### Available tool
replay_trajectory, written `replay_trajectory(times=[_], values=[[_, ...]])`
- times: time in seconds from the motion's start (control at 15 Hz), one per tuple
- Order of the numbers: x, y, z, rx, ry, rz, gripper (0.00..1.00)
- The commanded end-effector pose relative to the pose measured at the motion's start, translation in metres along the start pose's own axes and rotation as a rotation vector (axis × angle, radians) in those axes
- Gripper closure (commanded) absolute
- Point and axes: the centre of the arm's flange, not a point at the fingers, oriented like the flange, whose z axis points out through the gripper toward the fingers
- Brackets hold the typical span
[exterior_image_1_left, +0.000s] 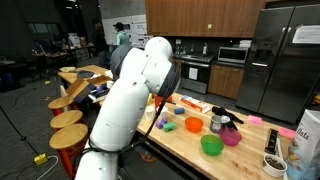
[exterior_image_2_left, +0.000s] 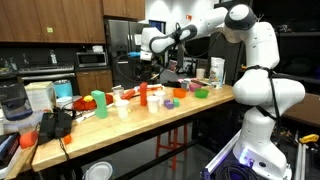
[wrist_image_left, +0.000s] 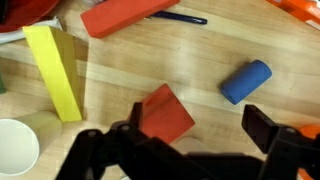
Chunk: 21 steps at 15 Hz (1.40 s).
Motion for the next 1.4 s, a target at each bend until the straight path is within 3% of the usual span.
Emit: replay_trajectory(times=[0.0,0.2,0.6,1.33], values=[[0.0,-0.001,-0.001,0.004,0.002,0.006,0.0],[0.004,0.005,-0.006,-0.028,0.01,-0.013,0.0],[0.018,0.052,-0.012,-0.057,0.013,-0.109,0.0],[0.032,0.113,-0.031,0.04,-0.116,-0.387,0.0]])
